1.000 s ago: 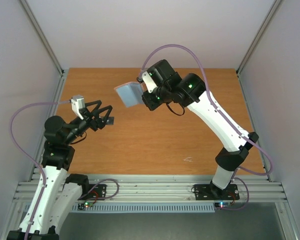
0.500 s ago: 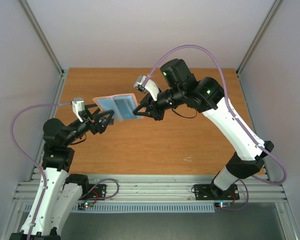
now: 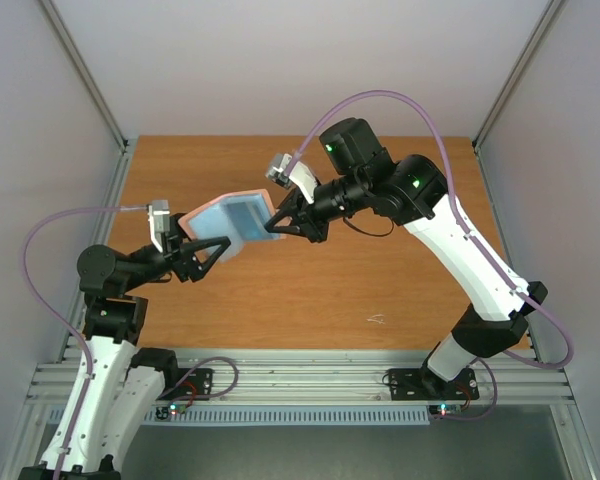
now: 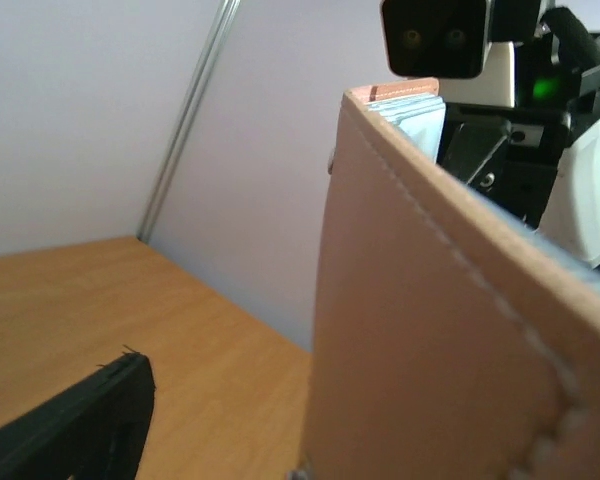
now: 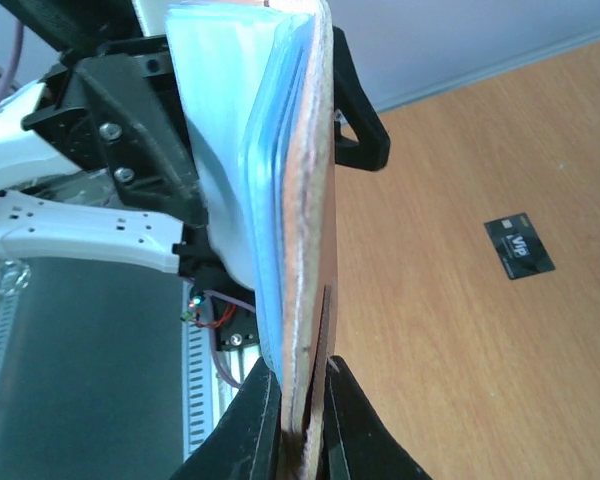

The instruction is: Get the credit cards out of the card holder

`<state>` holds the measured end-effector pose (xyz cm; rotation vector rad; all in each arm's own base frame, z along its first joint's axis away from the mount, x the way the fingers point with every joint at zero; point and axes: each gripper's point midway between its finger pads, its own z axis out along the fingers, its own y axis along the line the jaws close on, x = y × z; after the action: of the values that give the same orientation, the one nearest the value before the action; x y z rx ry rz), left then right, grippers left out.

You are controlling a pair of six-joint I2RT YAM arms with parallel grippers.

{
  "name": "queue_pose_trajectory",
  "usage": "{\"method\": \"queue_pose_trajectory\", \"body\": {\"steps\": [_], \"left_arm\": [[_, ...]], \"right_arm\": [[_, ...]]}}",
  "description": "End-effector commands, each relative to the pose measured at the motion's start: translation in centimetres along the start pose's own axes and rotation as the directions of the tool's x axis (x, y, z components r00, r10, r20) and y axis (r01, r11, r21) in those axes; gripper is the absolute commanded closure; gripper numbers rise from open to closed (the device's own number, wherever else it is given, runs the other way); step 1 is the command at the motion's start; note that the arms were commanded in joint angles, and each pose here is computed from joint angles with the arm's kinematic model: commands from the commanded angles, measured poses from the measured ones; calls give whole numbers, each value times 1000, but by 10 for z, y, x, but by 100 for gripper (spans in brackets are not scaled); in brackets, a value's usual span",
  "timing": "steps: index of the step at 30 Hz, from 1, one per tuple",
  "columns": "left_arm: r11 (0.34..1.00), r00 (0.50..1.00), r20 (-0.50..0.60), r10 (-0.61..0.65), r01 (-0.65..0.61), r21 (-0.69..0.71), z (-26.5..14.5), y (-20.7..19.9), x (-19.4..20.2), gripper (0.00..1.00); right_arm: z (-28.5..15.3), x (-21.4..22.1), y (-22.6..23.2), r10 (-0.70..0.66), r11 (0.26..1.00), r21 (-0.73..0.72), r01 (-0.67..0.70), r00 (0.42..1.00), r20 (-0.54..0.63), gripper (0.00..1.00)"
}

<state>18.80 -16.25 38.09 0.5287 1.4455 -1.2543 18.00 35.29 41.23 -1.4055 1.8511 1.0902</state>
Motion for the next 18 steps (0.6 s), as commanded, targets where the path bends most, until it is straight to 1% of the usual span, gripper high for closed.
{"method": "queue_pose_trajectory", "body": {"steps": [1, 3, 4, 5, 6, 8, 9, 10, 11, 13, 15, 16, 18], "left_arm": [[997, 998, 20, 51, -52, 50, -1, -18, -13, 14], [998, 999, 29, 46, -47, 35, -1, -14, -14, 15], [999, 999, 31, 42, -43, 26, -1, -12, -14, 18], [999, 999, 34, 37, -38, 17, -1, -10, -14, 26], [999, 999, 34, 34, -35, 13, -1, -9, -14, 35], [999, 999, 35, 38, -38, 4, -1, -8, -14, 58], [999, 999, 37, 39, -39, -4, -1, -6, -15, 72], [999, 998, 42, 48, -47, -13, -1, -5, -16, 86], [998, 998, 47, 52, -51, -23, -1, -4, -17, 98], [997, 996, 52, 68, -67, -27, -1, -4, -18, 100], [995, 994, 54, 96, -96, -4, -1, -10, -20, 100], [994, 993, 53, 106, -107, 10, -1, -14, -21, 100], [992, 992, 48, 119, -121, 30, -2, -19, -22, 100]], "right_arm": [[-2, -8, -14, 0, 997, 81, -3, 1000, 29, 99], [-2, -9, -16, 7, 996, 84, -10, 1000, 29, 99], [-1, -10, -14, 7, 997, 76, -9, 999, 32, 99], [-1, -11, -11, 5, 998, 56, -7, 999, 34, 99], [-1, -11, -8, 1, 999, 37, -2, 999, 38, 99], [0, -11, -5, -5, 1000, 16, 4, 999, 44, 99], [0, -12, -4, -9, 1000, 10, 9, 999, 48, 98], [0, -12, -3, -14, 1000, 4, 13, 999, 51, 95], [0, -12, -1, -18, 1000, -4, 19, 998, 54, 87], [-2, -14, 1, -34, 999, -4, 34, 997, 72, 66], [-3, -16, -4, -53, 998, 33, 50, 993, 106, 58], [-3, -17, -8, -64, 997, 59, 57, 990, 125, 56], [-1, -16, -17, -67, 993, 104, 52, 987, 146, 56]]}}
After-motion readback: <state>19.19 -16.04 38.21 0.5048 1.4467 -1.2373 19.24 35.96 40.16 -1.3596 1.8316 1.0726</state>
